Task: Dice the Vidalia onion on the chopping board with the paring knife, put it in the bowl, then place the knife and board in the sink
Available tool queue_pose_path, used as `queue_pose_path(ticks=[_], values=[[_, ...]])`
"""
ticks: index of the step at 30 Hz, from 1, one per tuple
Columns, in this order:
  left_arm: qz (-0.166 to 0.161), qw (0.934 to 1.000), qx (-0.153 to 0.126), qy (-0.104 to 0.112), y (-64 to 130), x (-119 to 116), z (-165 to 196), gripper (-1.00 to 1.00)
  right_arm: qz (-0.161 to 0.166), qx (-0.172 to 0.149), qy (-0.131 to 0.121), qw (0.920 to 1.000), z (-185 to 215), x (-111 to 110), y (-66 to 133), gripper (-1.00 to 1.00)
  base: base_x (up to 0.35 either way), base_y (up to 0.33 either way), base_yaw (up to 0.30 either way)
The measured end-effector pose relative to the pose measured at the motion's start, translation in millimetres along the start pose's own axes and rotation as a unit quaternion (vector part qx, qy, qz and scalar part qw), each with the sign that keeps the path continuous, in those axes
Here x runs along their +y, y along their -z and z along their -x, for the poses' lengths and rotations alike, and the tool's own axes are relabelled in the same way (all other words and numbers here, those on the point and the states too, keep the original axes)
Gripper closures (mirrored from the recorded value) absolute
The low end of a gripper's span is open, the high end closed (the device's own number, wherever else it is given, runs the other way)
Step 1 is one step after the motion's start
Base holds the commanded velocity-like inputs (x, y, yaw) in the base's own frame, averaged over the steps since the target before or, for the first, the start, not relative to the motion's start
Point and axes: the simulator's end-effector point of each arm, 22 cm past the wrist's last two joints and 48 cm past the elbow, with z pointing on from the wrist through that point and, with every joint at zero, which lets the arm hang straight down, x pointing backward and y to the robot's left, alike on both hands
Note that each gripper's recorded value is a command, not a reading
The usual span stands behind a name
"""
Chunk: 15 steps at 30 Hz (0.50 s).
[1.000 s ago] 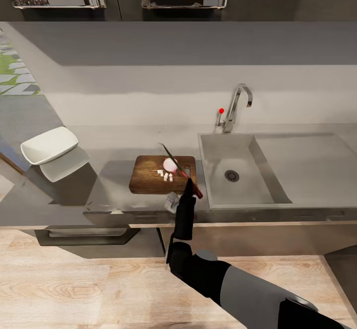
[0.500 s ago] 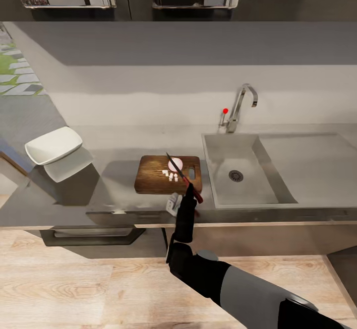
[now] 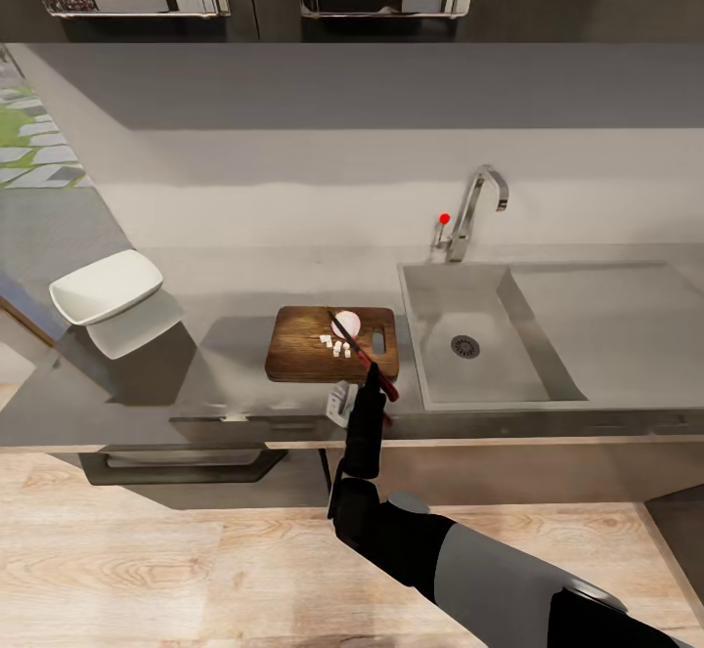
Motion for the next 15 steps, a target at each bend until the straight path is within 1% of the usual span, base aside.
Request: queue_pose_path(ticks=[6,8,15], values=[[0.0,1.0,-0.001,0.0,-0.1,0.4,0.6,-1.0,0.0,0.0,0.001,1.0,0.2,0.1,0.0,1.0,0.0,0.0,0.0],[0.0,1.0,-0.001,0.0,0.0,0.4,0.6,-1.0,0.002,-0.001,0.006,1.0,0.8,0.5,-0.1,1.0,0.0,0.0,0.0],[0.0,1.0,-0.001,0.0,0.0,0.3,0.6,-1.0,0.004,0.0,0.003,1.0,0.5,0.6,-0.4,1.0,0.0,0.0,0.0]])
